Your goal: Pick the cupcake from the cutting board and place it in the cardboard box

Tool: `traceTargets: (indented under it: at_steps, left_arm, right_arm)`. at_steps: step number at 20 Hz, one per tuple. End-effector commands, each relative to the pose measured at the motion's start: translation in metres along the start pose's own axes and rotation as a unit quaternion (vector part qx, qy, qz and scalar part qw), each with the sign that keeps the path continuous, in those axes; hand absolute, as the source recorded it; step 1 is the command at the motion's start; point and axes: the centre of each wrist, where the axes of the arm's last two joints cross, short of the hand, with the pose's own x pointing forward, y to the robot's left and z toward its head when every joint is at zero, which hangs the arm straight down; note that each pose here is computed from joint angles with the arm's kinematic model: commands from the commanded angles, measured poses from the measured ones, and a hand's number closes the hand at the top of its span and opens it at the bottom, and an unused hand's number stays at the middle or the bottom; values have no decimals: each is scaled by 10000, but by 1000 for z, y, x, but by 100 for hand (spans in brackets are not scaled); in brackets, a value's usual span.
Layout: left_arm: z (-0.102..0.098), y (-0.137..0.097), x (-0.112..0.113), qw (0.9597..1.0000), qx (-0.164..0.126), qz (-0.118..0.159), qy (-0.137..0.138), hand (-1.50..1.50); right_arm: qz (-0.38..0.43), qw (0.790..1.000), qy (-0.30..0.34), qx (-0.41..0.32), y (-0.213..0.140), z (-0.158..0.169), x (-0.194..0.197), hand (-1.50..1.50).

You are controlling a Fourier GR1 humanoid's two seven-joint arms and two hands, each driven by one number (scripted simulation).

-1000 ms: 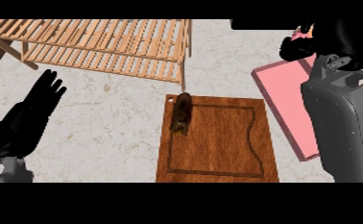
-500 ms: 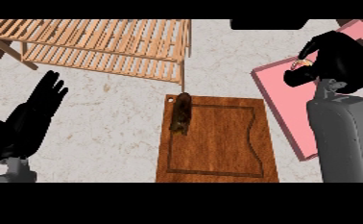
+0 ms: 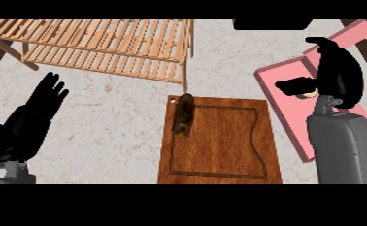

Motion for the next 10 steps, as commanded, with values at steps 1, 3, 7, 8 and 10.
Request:
traceTargets:
  at_steps: [1, 3, 7, 8, 10]
  left_arm:
    - [-11, -5, 1, 9999, 92, 32, -30, 0]
    - [-5, 4, 12, 9999, 112, -37, -6, 0]
    - [0, 4, -2, 9999, 45, -80, 47, 0]
    - [-2, 1, 10, 10000, 16, 28, -35, 0]
    - [8, 10, -10, 10000, 27, 17, 85, 0]
  right_arm:
    - [-1302, 9880, -30, -827, -12, 8, -5, -150]
    - [-1748, 9788, 103, -1061, -28, 0, -5, -150]
    - [-2507, 9574, 268, -1409, -52, 3, -32, -150]
    - [-2567, 9547, 176, -1492, -69, 6, -43, -150]
    - [-2613, 9519, 307, -1571, -69, 15, -58, -150]
